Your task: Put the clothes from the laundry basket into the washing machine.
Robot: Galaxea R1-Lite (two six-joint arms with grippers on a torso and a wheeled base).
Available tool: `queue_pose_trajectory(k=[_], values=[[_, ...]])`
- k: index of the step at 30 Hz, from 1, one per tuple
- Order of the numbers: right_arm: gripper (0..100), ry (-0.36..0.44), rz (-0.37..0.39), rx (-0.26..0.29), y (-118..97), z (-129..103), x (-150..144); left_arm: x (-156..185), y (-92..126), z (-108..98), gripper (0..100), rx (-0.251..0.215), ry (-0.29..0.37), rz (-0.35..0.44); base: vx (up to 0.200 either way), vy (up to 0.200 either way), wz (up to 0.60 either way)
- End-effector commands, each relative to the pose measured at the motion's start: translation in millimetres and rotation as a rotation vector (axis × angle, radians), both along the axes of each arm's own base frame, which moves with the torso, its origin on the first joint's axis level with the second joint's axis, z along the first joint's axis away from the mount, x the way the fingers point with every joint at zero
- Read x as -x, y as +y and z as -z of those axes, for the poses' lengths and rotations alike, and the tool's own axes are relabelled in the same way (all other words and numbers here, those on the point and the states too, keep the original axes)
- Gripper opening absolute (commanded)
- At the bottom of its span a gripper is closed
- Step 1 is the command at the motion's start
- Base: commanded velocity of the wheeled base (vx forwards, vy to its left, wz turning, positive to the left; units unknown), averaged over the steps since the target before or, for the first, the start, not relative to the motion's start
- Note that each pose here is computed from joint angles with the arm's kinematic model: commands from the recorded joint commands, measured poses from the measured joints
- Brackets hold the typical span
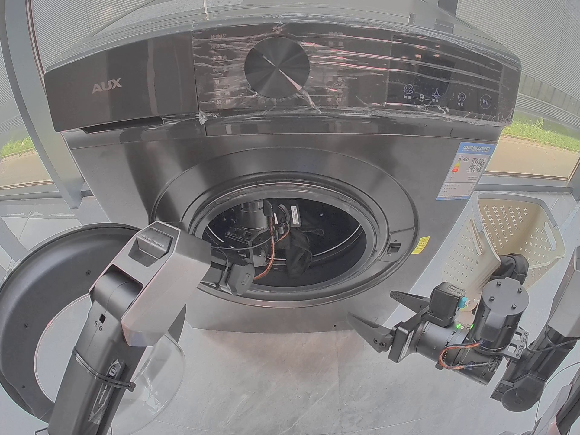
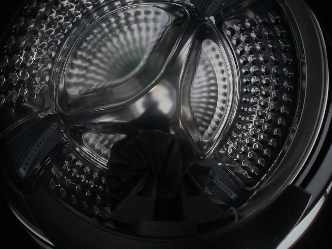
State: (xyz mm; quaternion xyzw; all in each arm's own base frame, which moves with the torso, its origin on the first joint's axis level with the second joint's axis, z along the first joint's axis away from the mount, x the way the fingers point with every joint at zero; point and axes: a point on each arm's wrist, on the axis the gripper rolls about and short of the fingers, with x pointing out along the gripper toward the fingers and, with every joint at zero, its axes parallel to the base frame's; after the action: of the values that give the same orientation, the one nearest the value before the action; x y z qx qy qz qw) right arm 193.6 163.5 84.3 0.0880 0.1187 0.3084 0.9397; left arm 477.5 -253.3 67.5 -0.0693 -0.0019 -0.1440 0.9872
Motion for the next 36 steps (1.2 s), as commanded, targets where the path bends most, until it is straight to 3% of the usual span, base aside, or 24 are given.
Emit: queue_pose_trajectory(k=[1, 6, 7, 15, 22, 33, 34, 36], values=[[100, 0.003, 0.001, 0.002, 0, 1, 0, -10, 0, 8, 0, 0.011, -0.016, -0.018, 0.000, 0.000, 0.00], [100, 0.003, 0.007, 0.001, -2, 1, -2, -4, 1, 22, 0, -0.019, 0.035, -0.017, 0.000, 0.000, 0.00], [100, 0.003, 0.012, 0.001, -3, 1, -3, -3, 2, 23, 100, -0.021, 0.042, -0.017, 0.000, 0.000, 0.00], [100, 0.022, -0.013, 0.016, -9, 4, 1, 16, -4, 21, 100, -0.048, 0.089, 0.011, 0.000, 0.000, 0.00], [100, 0.008, -0.013, 0.005, -8, 4, 1, 43, -8, 45, 100, -0.119, 0.207, 0.099, 0.000, 0.000, 0.00], [100, 0.006, -0.015, 0.006, -8, 3, 1, 39, -6, 78, 100, -0.168, 0.252, 0.095, 0.000, 0.000, 0.00], [100, 0.006, -0.014, 0.006, -8, 3, 1, 38, -6, 79, 0, -0.168, 0.252, 0.094, 0.000, 0.000, 0.00], [100, 0.004, -0.015, 0.004, -8, 3, 1, 37, -6, 80, 0, -0.166, 0.252, 0.092, 0.000, 0.000, 0.00]])
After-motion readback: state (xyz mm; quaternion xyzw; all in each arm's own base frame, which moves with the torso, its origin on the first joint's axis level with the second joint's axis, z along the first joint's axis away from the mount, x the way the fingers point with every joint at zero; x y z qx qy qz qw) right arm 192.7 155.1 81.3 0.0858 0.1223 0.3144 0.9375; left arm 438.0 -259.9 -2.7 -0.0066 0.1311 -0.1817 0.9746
